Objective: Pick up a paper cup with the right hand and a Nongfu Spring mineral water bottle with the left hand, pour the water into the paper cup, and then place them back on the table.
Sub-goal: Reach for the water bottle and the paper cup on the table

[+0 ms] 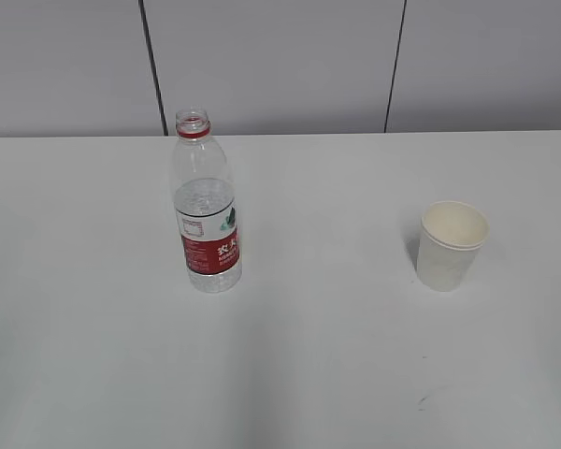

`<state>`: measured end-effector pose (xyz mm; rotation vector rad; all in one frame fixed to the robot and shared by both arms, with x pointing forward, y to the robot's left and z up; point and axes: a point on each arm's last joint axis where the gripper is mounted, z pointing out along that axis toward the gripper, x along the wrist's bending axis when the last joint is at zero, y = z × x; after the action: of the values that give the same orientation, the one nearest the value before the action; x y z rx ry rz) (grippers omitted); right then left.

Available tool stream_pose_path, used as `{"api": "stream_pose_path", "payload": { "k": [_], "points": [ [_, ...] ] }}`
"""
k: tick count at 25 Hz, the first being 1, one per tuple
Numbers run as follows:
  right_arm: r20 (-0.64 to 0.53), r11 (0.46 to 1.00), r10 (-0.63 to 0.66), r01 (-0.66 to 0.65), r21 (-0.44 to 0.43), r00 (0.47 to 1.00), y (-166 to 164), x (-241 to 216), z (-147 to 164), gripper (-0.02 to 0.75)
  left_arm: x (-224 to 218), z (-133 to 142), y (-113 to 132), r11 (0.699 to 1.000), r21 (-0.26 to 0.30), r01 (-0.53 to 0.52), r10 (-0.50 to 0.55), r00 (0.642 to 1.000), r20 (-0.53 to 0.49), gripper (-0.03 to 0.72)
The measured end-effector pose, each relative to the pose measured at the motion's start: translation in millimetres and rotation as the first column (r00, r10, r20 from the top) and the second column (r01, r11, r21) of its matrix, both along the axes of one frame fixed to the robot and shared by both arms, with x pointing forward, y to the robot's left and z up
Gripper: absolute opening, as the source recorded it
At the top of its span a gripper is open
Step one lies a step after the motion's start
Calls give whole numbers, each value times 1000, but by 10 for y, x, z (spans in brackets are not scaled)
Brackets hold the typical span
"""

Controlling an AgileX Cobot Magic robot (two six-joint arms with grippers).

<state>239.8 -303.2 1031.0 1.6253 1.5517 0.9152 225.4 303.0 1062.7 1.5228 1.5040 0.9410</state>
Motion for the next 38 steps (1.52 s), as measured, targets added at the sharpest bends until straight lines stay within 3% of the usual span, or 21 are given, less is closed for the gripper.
{"api": "stream_pose_path", "payload": {
  "k": [9,15,17,26,30,33,35,38],
  "points": [
    [30,1000,0,0,-1,1000,0,3,38,512,0,0,0,1000,0,0,0,1000,0,472],
    [317,1000,10,-3,-22,948,-2,103,303,512,0,1,0,1000,0,0,0,1000,1,458],
    [365,1000,18,-9,-28,931,8,220,339,512,0,1,0,1000,0,0,0,1000,1,456],
    [346,982,105,-42,-184,932,42,897,180,512,0,1,0,1000,0,0,0,1000,1,447],
    [323,981,133,-78,-180,937,81,1143,126,512,3,24,15,1000,14,-11,11,1000,13,445],
    [326,981,152,-104,-161,933,117,1348,81,512,40,242,29,999,35,-22,16,985,174,442],
    [327,981,167,-123,-152,930,142,1493,24,512,117,446,20,998,62,-17,-4,945,326,439],
    [375,979,195,-155,-134,906,188,1665,-87,512,351,605,-12,998,59,2,-25,920,391,436]
  ]
}}
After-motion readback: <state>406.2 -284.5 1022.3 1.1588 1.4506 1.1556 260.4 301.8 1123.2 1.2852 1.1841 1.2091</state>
